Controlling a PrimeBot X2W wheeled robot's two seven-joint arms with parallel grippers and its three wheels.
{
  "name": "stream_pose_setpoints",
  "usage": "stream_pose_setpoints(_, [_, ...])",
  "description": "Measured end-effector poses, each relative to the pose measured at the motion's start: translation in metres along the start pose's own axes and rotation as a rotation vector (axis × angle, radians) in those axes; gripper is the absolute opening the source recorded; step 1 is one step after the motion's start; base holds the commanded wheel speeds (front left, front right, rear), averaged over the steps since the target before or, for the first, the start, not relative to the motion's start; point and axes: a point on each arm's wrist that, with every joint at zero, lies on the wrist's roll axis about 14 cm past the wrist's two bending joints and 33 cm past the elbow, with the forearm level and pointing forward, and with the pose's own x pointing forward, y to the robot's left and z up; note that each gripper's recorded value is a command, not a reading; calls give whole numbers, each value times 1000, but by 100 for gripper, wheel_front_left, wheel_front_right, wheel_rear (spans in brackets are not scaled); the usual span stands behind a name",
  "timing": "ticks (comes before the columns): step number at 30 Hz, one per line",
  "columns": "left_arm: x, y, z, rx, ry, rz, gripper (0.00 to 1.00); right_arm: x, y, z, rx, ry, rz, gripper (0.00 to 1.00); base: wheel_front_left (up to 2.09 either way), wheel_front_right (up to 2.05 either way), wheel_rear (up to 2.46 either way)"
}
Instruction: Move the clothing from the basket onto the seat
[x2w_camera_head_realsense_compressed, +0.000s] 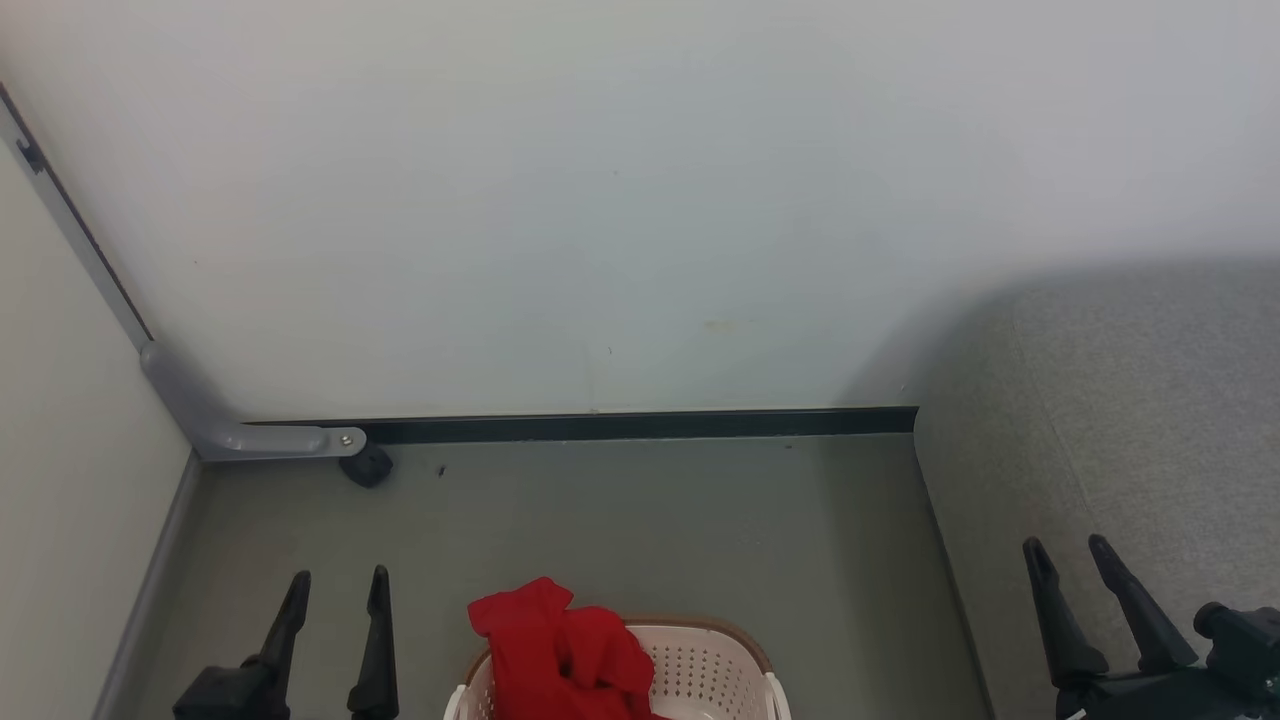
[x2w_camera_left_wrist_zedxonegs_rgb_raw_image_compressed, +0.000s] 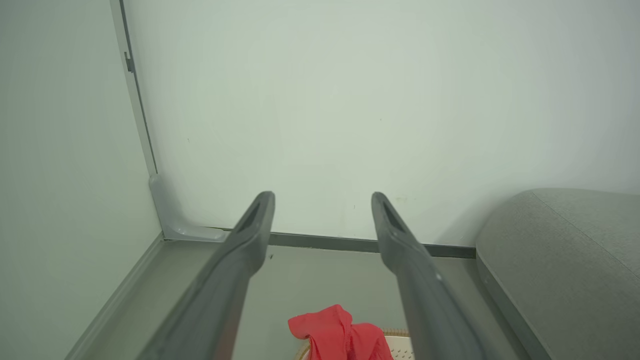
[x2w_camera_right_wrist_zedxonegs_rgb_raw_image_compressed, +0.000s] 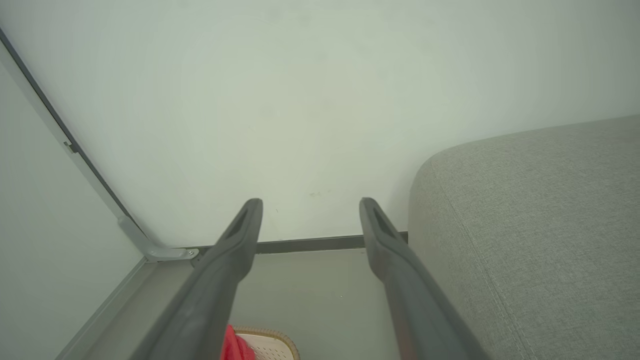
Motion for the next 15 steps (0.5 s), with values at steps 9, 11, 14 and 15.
stream_pose_setpoints(9, [2, -3, -2, -16, 2, 1, 100, 1, -5, 1, 9, -7, -16, 100, 0, 0, 0])
stream_pose_setpoints(11, [3, -6, -4, -26, 8, -8, 100, 1, -6, 0, 14, -4, -17, 100, 0, 0, 0])
stream_pose_setpoints(14, [5, -9, -9, -32, 21, -14, 100, 2, -8, -3, 17, 3, -24, 100, 0, 0, 0])
stream_pose_setpoints(15, [7, -11, -11, -36, 24, -20, 100, 2, -9, -4, 18, 6, -28, 100, 0, 0, 0])
